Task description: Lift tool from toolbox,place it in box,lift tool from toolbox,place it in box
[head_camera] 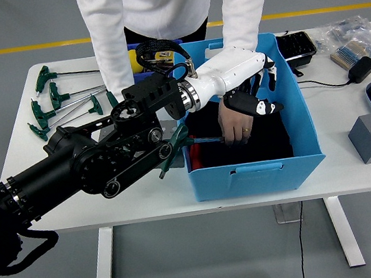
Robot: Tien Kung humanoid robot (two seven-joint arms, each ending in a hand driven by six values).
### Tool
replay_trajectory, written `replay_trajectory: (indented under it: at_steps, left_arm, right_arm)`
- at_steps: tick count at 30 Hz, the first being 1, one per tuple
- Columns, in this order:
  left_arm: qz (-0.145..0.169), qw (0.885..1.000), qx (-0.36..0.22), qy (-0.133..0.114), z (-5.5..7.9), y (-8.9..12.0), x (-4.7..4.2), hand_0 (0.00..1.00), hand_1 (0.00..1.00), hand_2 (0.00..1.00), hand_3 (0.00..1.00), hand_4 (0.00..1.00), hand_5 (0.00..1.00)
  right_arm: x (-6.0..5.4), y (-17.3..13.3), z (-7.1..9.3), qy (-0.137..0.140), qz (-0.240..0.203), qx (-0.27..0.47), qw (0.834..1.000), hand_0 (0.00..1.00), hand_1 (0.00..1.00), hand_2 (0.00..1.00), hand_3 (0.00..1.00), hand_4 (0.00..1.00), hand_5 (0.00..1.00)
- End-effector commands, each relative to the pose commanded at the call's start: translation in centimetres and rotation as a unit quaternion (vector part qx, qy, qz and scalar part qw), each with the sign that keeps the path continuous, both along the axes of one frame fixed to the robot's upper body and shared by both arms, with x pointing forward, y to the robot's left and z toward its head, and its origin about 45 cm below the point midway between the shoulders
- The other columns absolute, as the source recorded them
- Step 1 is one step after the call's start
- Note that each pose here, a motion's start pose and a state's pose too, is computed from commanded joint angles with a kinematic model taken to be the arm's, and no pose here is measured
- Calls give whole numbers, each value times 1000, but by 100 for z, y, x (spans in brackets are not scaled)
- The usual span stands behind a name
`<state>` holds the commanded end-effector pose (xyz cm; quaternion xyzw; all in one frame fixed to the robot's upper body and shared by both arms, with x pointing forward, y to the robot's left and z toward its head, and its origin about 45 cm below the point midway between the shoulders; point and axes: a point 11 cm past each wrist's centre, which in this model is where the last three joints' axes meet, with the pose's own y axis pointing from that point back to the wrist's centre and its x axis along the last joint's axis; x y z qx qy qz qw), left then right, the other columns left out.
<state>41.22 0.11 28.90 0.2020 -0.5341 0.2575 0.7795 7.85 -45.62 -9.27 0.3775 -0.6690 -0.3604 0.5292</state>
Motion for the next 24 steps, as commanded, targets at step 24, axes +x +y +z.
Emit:
replay_trajectory:
  at_steps: [24]
  left_arm:
    - [266, 867, -357, 224, -288, 1717, 18, 186, 229, 392, 546, 826, 601]
  right_arm:
    - [-22, 54, -25, -1, -10, 5, 1000, 619, 589, 668, 575, 836, 688]
